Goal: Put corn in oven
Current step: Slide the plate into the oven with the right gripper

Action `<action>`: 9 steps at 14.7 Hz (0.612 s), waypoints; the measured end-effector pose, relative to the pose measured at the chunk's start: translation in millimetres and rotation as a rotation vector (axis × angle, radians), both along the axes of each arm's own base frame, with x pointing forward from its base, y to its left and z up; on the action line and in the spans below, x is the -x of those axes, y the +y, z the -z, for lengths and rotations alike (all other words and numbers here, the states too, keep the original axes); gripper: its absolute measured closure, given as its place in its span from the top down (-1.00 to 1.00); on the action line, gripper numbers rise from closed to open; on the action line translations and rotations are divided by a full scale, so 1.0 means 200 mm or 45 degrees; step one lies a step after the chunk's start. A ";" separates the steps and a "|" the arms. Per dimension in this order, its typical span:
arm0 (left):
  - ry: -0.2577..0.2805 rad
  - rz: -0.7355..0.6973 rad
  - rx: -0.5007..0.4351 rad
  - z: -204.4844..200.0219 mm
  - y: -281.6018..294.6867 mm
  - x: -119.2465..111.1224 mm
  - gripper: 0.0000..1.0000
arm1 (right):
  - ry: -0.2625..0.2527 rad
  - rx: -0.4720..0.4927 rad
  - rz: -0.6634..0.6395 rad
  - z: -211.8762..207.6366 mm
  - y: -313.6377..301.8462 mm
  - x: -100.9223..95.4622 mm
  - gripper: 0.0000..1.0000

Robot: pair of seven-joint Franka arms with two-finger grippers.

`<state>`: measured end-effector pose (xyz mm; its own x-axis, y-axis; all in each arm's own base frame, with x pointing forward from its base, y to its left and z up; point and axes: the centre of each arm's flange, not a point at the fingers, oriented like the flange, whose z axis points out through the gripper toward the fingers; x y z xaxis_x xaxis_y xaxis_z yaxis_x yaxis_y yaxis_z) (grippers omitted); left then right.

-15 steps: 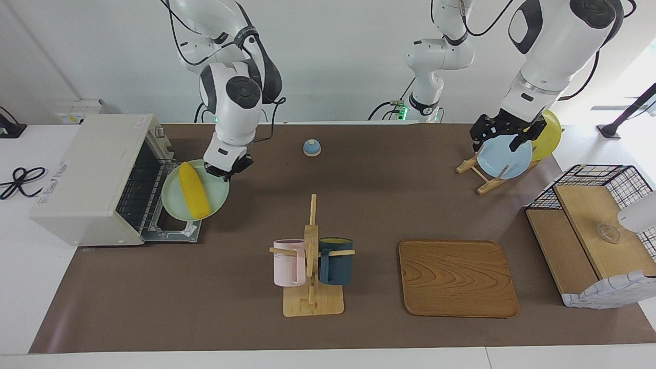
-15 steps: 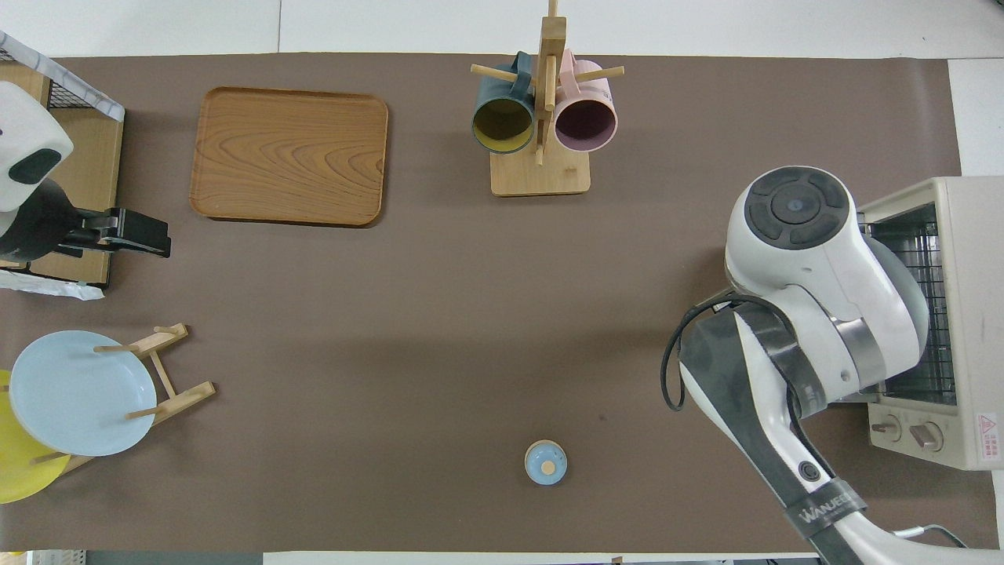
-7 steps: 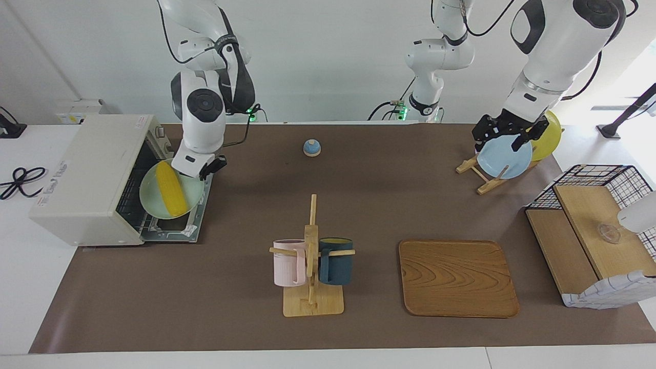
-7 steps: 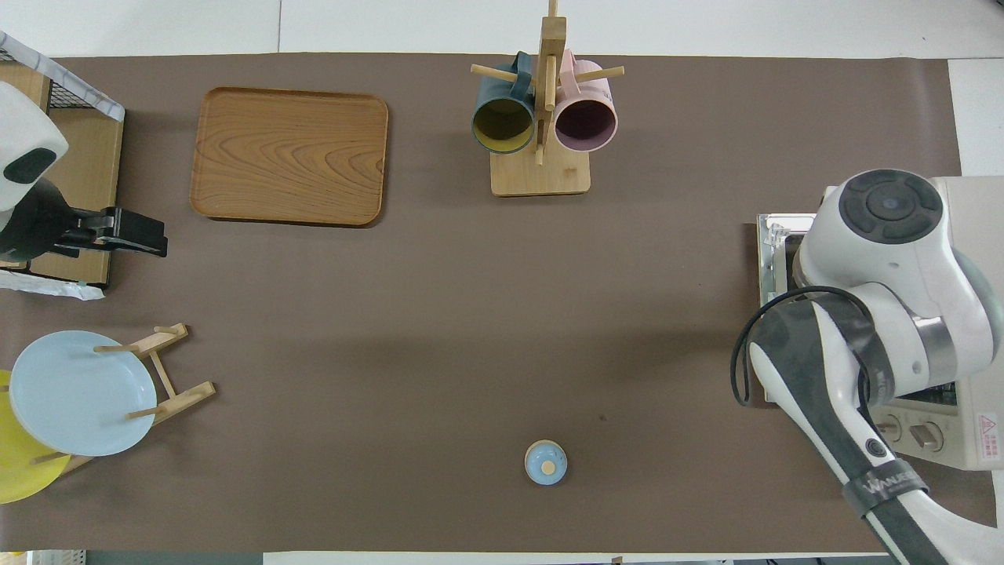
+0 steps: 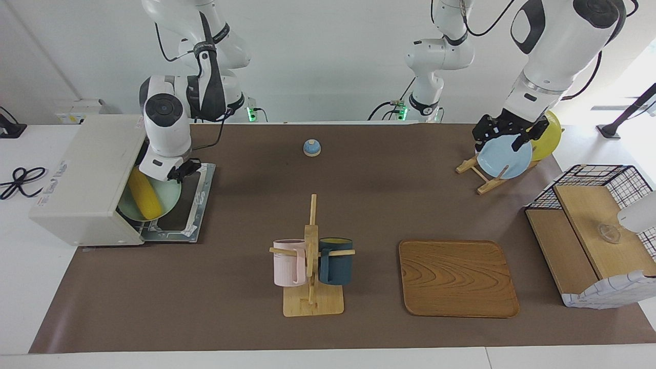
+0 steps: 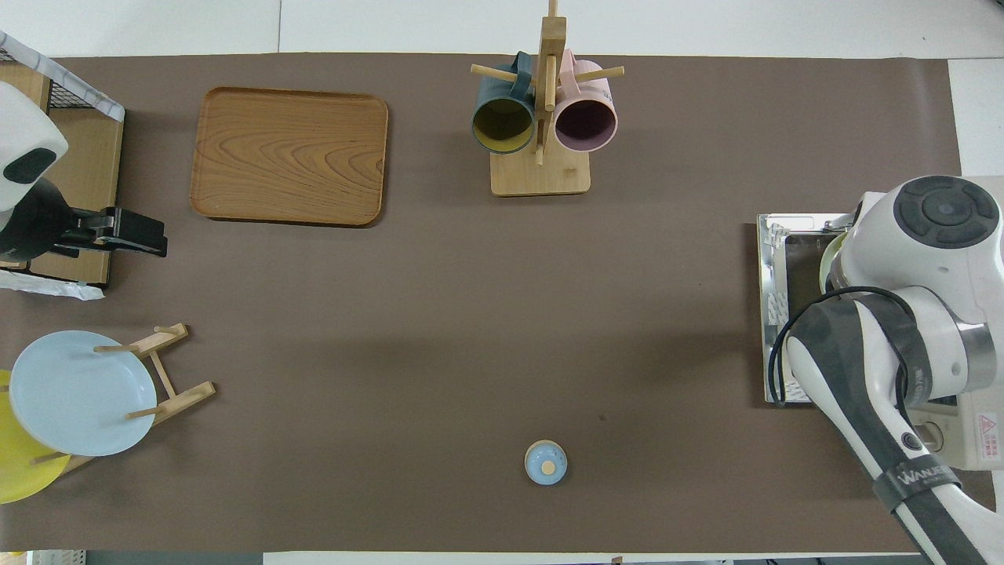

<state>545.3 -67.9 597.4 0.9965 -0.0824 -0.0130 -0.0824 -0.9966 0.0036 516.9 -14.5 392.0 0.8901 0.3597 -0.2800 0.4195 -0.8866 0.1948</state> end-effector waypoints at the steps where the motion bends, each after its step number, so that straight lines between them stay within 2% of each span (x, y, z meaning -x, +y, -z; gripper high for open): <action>1: 0.000 0.000 0.000 0.00 0.00 0.00 1.00 | 0.006 -0.001 0.008 0.01 -0.03 0.01 -0.95; 6: 0.000 0.000 0.000 0.00 0.00 0.00 1.00 | -0.009 -0.009 0.043 0.05 -0.12 0.05 -0.95; 7: 0.000 0.000 0.000 0.00 0.00 0.00 1.00 | -0.005 -0.009 0.046 0.06 -0.13 0.06 -0.83; 9: 0.000 0.000 0.000 0.00 0.00 0.00 1.00 | 0.007 -0.010 0.055 0.08 -0.15 0.08 -0.45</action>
